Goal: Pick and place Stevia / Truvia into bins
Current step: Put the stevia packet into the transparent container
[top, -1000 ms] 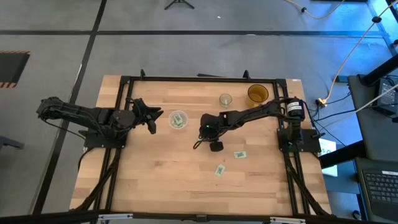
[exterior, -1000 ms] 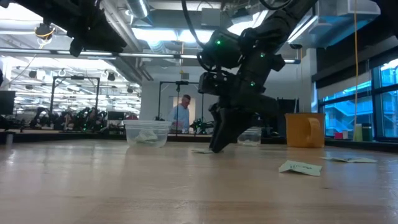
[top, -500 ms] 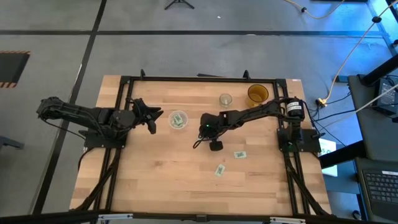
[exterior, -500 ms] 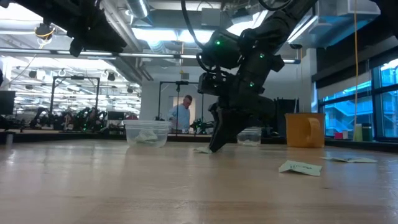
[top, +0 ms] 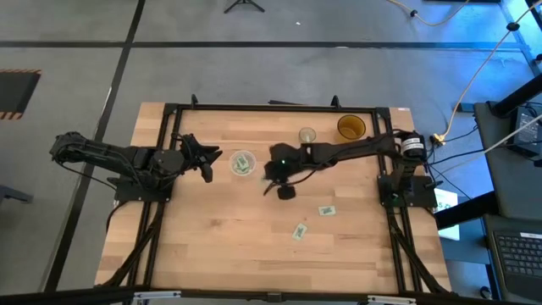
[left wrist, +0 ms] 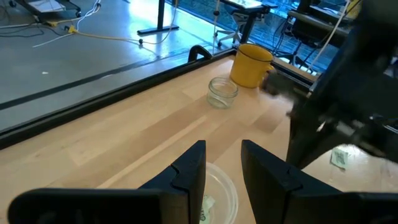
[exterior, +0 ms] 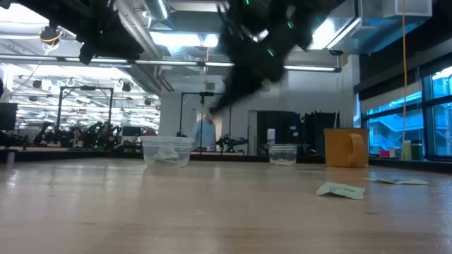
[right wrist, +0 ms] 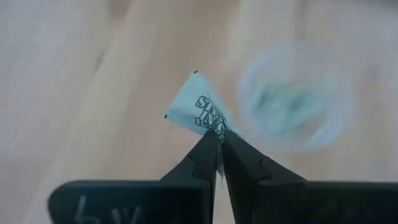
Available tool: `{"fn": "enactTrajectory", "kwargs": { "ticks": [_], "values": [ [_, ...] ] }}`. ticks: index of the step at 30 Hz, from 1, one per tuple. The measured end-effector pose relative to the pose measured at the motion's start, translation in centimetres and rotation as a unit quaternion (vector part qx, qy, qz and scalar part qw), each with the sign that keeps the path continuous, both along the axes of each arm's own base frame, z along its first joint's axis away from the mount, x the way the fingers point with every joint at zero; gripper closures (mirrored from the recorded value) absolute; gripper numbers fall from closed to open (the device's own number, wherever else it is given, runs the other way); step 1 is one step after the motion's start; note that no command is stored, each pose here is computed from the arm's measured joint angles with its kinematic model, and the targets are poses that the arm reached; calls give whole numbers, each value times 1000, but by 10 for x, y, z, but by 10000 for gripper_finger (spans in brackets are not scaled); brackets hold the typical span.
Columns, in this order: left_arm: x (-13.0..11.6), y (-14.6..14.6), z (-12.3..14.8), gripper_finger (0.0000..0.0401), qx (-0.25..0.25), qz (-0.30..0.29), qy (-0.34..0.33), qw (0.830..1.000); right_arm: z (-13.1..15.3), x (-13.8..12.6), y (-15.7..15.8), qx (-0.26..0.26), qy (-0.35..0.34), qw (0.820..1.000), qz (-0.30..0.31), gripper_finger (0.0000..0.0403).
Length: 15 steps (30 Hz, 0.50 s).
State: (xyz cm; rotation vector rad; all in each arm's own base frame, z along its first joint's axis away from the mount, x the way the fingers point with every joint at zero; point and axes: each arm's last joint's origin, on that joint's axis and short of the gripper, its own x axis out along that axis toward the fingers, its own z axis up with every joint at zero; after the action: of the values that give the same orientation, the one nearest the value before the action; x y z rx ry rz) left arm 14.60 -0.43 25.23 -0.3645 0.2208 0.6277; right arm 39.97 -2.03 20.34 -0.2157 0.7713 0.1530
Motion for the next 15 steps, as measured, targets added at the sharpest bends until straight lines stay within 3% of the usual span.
{"fn": "enactTrajectory", "kwargs": {
  "ticks": [8, 11, 15],
  "values": [
    [0, 0, 0, 304, 0, 0, -2, 1000, 64, 36, -8, -72, -193, 978, 1, 375],
    [0, 0, 0, 304, 0, 0, -2, 1000, 62, 44, -15, -73, -209, 975, -7, 375],
    [0, 0, 0, 304, 0, 0, -2, 1000, 34, 51, -22, -70, -167, 983, -13, 375]
  ]
}}
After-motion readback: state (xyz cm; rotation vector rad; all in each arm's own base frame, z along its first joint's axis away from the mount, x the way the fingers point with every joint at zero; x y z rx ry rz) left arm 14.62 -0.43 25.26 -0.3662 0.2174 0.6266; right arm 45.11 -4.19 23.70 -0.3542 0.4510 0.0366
